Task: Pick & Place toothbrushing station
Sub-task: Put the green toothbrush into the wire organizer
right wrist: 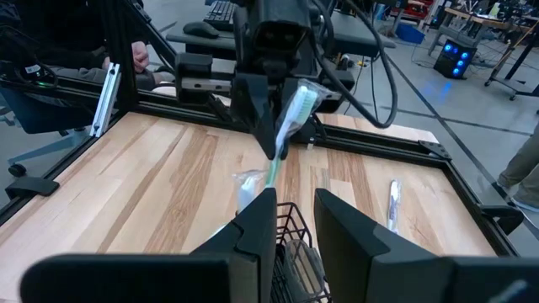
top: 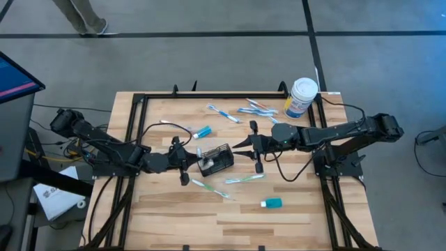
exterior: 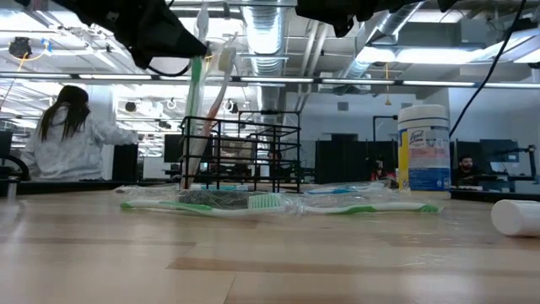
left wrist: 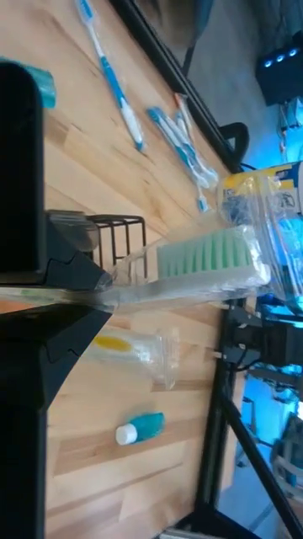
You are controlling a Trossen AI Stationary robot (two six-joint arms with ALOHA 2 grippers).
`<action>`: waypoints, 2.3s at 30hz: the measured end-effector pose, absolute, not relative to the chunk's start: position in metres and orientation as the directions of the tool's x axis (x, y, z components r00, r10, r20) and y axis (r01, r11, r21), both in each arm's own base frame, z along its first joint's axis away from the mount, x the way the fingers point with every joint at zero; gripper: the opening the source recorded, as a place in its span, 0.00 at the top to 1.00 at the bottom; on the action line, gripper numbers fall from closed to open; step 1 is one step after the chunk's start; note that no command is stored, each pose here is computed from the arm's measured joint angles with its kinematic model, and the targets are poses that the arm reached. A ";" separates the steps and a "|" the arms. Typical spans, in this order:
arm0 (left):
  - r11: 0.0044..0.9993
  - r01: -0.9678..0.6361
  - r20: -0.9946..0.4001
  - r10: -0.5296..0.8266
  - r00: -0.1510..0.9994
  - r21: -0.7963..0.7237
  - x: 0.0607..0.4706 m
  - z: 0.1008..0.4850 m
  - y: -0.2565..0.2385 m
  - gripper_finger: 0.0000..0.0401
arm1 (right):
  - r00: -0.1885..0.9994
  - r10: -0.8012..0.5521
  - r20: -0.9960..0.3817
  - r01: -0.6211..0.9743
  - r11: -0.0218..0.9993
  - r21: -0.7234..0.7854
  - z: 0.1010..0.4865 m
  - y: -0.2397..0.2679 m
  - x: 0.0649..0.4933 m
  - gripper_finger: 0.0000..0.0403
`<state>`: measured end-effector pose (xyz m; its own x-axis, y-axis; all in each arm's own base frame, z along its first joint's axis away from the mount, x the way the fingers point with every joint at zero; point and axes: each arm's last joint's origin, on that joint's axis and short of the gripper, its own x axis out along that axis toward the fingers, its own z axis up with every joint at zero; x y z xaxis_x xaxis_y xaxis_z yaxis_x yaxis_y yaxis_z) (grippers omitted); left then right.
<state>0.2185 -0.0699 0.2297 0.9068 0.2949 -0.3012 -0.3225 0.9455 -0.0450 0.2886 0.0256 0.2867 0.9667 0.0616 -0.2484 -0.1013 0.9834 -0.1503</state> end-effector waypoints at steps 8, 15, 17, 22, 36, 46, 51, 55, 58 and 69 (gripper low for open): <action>0.941 -0.330 -0.301 0.295 0.907 -0.070 0.214 0.215 -0.068 0.98 | 0.967 0.062 -0.249 -0.101 0.983 -0.150 0.287 0.026 0.289 0.82; 0.939 -0.333 -0.299 0.295 0.908 -0.086 0.210 0.205 -0.066 0.98 | 0.966 0.061 -0.253 -0.102 0.983 -0.150 0.286 0.026 0.288 0.82; 0.937 -0.336 -0.302 0.295 0.906 -0.093 0.209 0.203 -0.066 0.98 | 0.966 0.061 -0.253 -0.102 0.983 -0.150 0.286 0.026 0.288 0.82; 0.938 -0.334 -0.305 0.292 0.907 -0.094 0.208 0.200 -0.065 0.98 | 0.966 0.061 -0.253 -0.102 0.983 -0.150 0.286 0.026 0.288 0.82; 0.939 -0.337 -0.341 0.298 0.891 -0.060 0.216 0.186 -0.069 0.98 | 0.965 0.061 -0.256 -0.102 0.983 -0.150 0.286 0.026 0.288 0.82; 0.940 -0.338 -0.350 0.300 0.887 -0.051 0.218 0.182 -0.069 0.98 | 0.963 0.061 -0.263 -0.104 0.983 -0.150 0.285 0.026 0.288 0.82; 0.940 -0.337 -0.350 0.300 0.887 -0.049 0.218 0.182 -0.069 0.98 | 0.963 0.061 -0.263 -0.104 0.983 -0.150 0.285 0.026 0.288 0.82; 0.940 -0.337 -0.350 0.300 0.887 -0.049 0.218 0.182 -0.069 0.98 | 0.963 0.061 -0.264 -0.104 0.983 -0.150 0.285 0.026 0.288 0.82; 0.940 -0.337 -0.351 0.300 0.887 -0.049 0.218 0.182 -0.069 0.98 | 0.963 0.061 -0.264 -0.104 0.983 -0.150 0.285 0.026 0.288 0.82; 0.939 -0.342 -0.351 0.306 0.885 -0.044 0.218 0.181 -0.069 0.98 | 0.963 0.061 -0.264 -0.104 0.983 -0.150 0.285 0.026 0.288 0.82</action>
